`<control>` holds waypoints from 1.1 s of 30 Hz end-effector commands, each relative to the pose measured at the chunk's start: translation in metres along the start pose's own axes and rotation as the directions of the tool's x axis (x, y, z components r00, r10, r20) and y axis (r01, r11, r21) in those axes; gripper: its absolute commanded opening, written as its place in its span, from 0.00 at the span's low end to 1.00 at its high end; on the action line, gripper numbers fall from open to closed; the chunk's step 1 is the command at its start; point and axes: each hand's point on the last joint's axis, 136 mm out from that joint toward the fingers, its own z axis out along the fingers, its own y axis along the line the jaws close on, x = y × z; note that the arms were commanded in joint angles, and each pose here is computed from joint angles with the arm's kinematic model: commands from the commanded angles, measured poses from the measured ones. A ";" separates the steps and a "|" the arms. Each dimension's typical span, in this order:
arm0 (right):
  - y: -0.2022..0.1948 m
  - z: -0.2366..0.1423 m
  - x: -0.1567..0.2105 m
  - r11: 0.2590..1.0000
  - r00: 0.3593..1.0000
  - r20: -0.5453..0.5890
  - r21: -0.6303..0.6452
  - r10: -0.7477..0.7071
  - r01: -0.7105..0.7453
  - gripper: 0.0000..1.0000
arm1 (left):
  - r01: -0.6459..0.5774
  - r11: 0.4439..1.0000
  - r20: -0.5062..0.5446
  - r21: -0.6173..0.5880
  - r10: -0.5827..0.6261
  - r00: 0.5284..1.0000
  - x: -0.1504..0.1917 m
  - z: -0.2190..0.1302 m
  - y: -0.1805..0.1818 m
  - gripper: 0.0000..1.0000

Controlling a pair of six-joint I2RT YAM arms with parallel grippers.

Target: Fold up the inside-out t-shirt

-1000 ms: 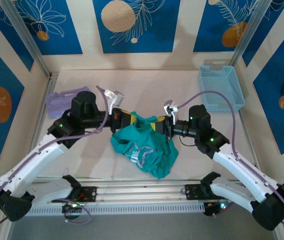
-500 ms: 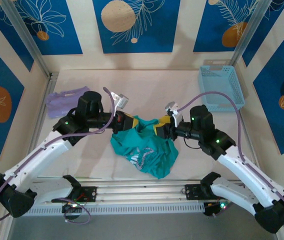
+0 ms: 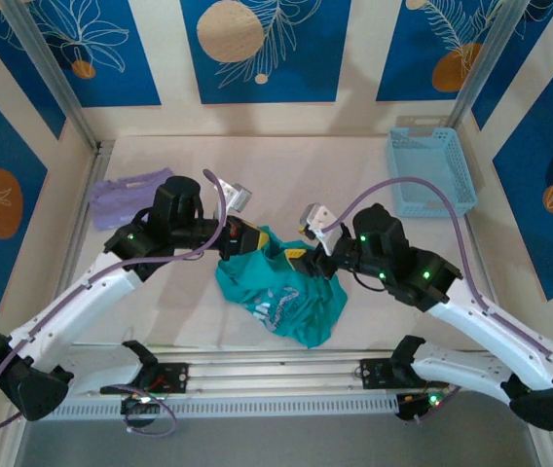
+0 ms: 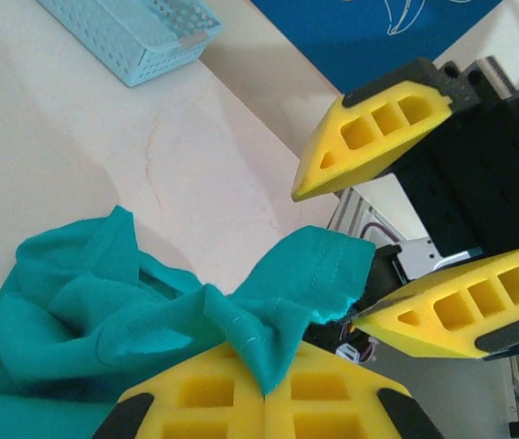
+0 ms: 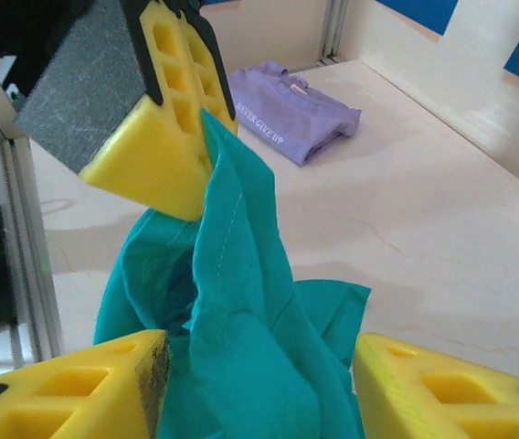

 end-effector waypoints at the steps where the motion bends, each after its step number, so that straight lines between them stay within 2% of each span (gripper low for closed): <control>1: -0.006 0.002 -0.006 0.995 0.996 -0.032 0.053 -0.078 0.079 0.56 | -0.037 0.999 0.016 -0.003 0.037 0.999 -0.009 -0.005 -0.003 0.00; 5: -0.006 0.011 -0.005 0.994 0.993 -0.076 0.052 -0.094 0.099 0.55 | -0.040 0.999 0.012 0.000 0.040 0.999 -0.008 -0.005 -0.003 0.00; 7: -0.002 0.016 -0.006 0.994 0.992 -0.084 0.030 -0.099 0.102 0.50 | -0.039 0.999 0.007 0.001 0.039 0.999 -0.007 -0.004 -0.003 0.00; 9: 0.001 0.019 -0.007 0.995 0.991 -0.089 0.013 -0.096 0.098 0.40 | -0.042 0.999 0.004 -0.004 0.042 0.999 -0.006 -0.004 -0.002 0.00; 12: 0.004 0.020 -0.010 0.997 0.994 -0.079 -0.001 -0.080 0.080 0.17 | -0.046 0.998 0.002 -0.030 0.046 0.999 -0.005 -0.005 0.002 0.00; 14: 0.003 0.019 -0.017 0.999 0.997 -0.056 0.000 -0.048 0.048 0.03 | -0.049 0.995 0.004 -0.083 0.049 0.999 -0.005 -0.007 0.010 0.00; 15: 0.000 0.017 -0.023 1.000 0.999 -0.037 0.012 -0.010 0.011 0.00 | -0.046 0.989 0.011 -0.140 0.048 0.999 -0.006 -0.009 0.019 0.00; 18: -0.002 0.016 -0.040 0.992 0.992 0.018 -0.013 0.122 -0.122 0.00 | -0.028 0.950 0.034 -0.312 0.040 0.999 -0.006 -0.019 0.048 0.00; 20: 0.000 0.020 -0.048 0.978 0.978 0.041 -0.049 0.206 -0.204 0.00 | -0.024 0.937 0.037 -0.350 0.040 0.999 -0.002 -0.022 0.056 0.05; 25: 0.010 0.046 -0.055 0.907 0.913 0.035 -0.139 0.406 -0.398 0.00 | 0.006 0.909 0.040 -0.416 0.012 0.999 0.015 -0.032 0.068 0.27; 29: 0.009 0.066 -0.050 0.874 0.879 0.026 -0.115 0.477 -0.471 0.00 | 0.041 0.871 0.063 -0.490 -0.012 0.998 0.027 -0.048 0.078 0.44; 33: 0.008 0.081 -0.047 0.865 0.866 0.024 -0.072 0.500 -0.497 0.00 | 0.067 0.828 0.071 -0.556 -0.033 0.997 0.039 -0.065 0.082 0.50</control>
